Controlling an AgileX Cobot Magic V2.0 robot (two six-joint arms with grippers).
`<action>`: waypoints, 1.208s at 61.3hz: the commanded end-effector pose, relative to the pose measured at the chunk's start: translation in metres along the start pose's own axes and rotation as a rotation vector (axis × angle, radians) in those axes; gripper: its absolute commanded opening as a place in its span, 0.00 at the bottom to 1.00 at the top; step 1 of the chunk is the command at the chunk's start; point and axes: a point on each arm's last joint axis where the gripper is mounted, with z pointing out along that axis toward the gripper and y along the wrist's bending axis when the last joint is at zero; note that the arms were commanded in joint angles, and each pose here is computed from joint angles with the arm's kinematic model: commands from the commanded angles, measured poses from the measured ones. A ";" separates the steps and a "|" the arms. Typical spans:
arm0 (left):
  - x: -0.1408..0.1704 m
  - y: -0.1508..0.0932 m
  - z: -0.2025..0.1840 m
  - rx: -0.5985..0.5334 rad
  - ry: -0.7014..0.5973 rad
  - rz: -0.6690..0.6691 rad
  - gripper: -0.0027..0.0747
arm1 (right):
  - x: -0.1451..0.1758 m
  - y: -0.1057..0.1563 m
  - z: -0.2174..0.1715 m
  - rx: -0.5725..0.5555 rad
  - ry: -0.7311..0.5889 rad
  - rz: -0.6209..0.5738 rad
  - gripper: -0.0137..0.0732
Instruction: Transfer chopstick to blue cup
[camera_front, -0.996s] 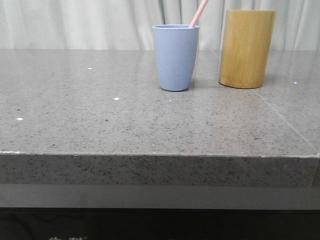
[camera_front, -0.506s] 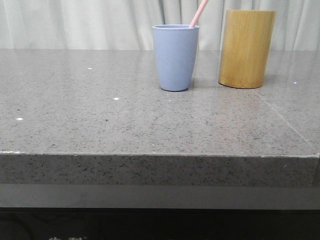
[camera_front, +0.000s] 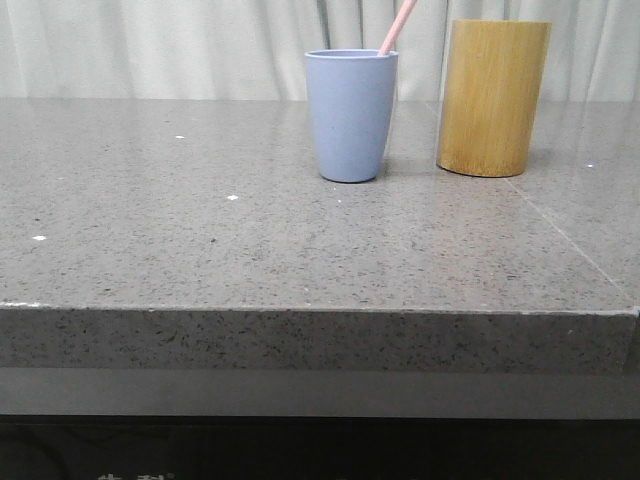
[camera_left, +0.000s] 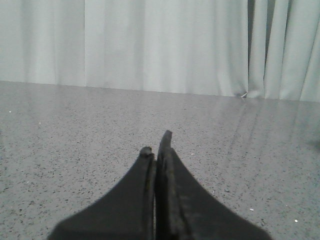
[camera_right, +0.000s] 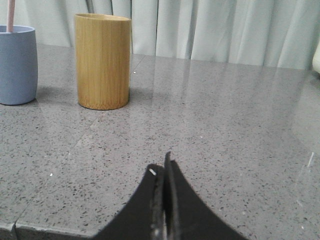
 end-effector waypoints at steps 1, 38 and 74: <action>-0.005 0.001 -0.002 -0.007 -0.094 -0.007 0.01 | -0.010 -0.002 -0.002 0.021 -0.110 -0.014 0.08; -0.005 0.001 -0.002 -0.007 -0.094 -0.007 0.01 | -0.014 -0.002 -0.003 0.022 -0.157 0.098 0.08; -0.005 0.001 -0.002 -0.007 -0.094 -0.007 0.01 | -0.015 -0.002 -0.003 0.015 -0.163 0.147 0.08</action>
